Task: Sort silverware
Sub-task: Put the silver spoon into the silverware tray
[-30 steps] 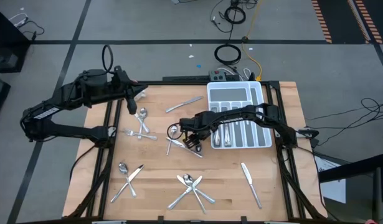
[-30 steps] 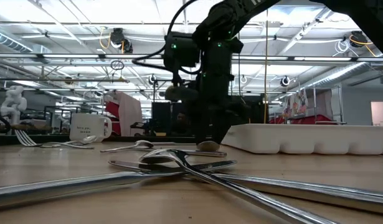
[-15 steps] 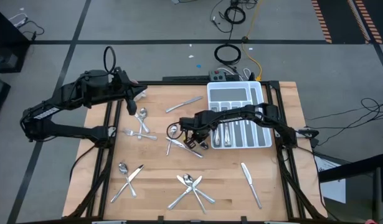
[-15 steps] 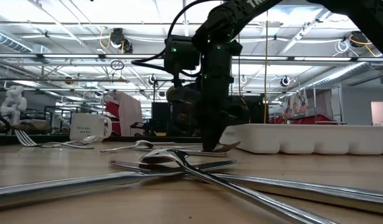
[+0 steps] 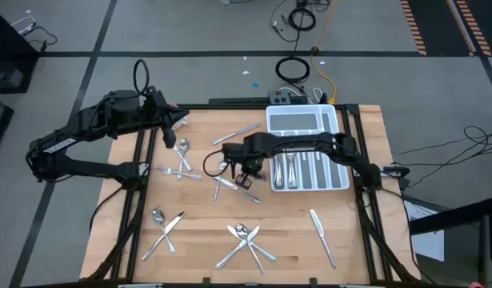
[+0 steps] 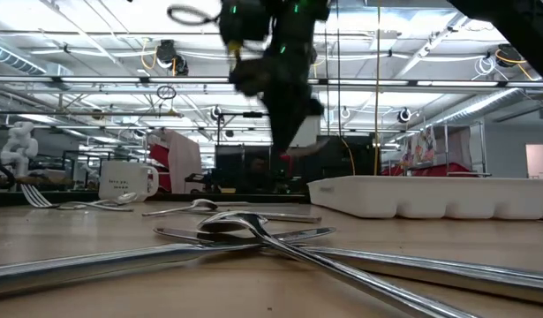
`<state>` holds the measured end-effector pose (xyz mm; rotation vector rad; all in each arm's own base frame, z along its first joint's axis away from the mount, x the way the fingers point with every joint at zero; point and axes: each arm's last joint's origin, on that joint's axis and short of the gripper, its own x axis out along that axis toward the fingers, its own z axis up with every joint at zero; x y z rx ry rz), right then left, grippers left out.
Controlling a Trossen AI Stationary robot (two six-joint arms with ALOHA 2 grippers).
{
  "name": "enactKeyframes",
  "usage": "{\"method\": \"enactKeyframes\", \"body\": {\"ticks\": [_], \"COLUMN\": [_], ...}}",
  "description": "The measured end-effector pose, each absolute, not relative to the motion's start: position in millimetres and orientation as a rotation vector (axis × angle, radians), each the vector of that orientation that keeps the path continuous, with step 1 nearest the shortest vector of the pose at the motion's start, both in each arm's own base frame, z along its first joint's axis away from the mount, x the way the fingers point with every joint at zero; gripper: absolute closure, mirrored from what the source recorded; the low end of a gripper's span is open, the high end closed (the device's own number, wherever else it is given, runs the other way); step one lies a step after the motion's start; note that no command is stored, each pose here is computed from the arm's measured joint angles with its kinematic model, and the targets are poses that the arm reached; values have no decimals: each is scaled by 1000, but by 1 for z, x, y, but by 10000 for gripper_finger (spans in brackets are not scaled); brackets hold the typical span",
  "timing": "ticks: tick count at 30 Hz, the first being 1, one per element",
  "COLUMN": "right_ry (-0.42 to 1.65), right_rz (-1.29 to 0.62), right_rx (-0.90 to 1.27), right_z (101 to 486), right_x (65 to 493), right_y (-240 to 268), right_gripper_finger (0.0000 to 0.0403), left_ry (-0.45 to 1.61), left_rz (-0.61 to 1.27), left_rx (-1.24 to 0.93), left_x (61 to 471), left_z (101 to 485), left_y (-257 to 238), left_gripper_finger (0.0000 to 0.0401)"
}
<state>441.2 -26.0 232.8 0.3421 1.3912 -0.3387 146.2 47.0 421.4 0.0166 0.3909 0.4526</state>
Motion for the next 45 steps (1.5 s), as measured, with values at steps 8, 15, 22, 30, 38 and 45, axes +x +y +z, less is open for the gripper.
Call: {"method": "enactKeyframes", "body": {"ticks": [8, 15, 22, 30, 38, 45], "right_ry": [1589, 1620, 1714, 1805, 1660, 1519], "right_rz": [4, 280, 382, 787, 836, 938], "right_rx": [-463, -741, -756, -1064, -1341, -1397], "right_z": [289, 299, 293, 268, 244, 230], "right_x": [409, 396, 358, 284, 263, 278], "right_y": [-31, -53, -81, -70, -61, -56], "right_gripper_finger": [403, 403, 403, 403, 403, 403], "left_ry": [426, 473, 480, 478, 483, 494], "left_rz": [453, 468, 486, 578, 641, 654], "left_rx": [14, -8, -8, 16, 32, 35], "left_x": [145, 142, 142, 141, 140, 143], "left_z": [418, 414, 414, 414, 414, 413], "left_y": [47, 46, 46, 49, 51, 52], "left_gripper_finger": [388, 388, 388, 388, 388, 388]}}
